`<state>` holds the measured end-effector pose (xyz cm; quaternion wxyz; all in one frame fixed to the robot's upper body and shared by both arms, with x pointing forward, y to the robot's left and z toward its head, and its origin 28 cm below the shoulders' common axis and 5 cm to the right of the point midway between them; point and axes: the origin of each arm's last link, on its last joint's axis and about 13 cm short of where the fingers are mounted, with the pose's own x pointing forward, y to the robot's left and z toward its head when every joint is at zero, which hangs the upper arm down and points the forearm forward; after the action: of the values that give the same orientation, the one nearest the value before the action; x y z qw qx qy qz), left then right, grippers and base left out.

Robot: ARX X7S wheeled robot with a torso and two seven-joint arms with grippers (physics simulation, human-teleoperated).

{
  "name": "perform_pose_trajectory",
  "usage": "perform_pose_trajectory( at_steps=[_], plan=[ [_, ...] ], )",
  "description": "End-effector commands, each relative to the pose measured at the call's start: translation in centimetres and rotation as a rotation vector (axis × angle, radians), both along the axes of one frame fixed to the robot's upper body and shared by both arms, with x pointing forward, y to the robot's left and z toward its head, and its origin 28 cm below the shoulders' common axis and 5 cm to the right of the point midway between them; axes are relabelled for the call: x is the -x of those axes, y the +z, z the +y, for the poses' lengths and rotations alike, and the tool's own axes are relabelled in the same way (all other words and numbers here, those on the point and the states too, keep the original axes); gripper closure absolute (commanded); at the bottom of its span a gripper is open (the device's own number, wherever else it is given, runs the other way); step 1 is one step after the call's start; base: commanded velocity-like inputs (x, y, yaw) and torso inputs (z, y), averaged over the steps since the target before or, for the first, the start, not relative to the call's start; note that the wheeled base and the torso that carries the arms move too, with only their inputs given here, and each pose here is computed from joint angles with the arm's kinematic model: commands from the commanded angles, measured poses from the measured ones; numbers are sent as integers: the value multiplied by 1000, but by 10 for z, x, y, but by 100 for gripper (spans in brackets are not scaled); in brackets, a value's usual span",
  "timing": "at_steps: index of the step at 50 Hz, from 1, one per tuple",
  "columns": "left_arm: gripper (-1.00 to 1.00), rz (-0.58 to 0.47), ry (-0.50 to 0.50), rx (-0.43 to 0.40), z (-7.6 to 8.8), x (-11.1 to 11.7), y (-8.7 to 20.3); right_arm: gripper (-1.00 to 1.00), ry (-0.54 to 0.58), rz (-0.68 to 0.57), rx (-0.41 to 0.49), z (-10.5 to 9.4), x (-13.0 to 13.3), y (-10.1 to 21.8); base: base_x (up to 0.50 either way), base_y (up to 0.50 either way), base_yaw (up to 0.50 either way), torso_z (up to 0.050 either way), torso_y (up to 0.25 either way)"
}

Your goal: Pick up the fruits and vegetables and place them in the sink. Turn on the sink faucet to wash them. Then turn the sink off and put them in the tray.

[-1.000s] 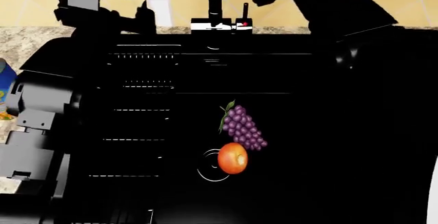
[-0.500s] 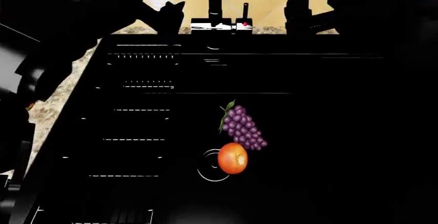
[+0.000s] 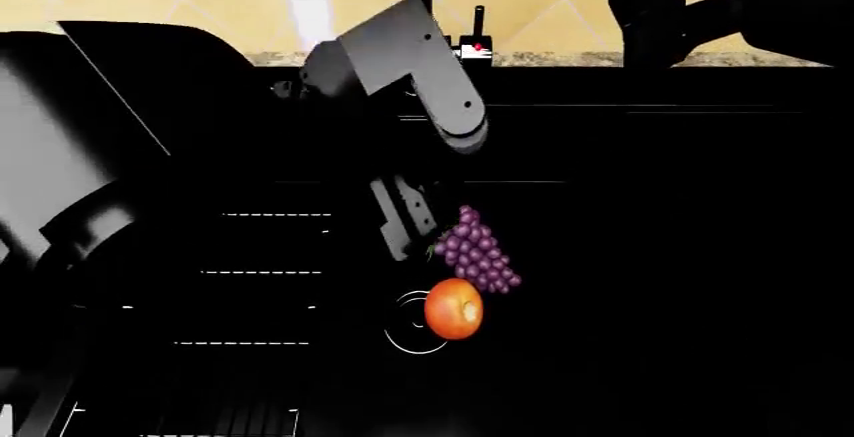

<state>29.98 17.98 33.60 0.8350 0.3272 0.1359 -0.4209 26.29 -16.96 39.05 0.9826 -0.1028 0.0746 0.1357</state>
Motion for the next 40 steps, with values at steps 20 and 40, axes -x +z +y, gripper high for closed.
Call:
perform_pose_trajectory(
  at_steps=[20,40],
  plan=[
    [-100,303,-25,-278,-46,-19,-49,-100,14,15,-11,-7,-13,-24,0,0,0,0,0],
    [-100,385,-34,-163,-57,-38,-76,-100,-3,55,7,-6,-16,-38,0,0,0,0,0]
  ],
)
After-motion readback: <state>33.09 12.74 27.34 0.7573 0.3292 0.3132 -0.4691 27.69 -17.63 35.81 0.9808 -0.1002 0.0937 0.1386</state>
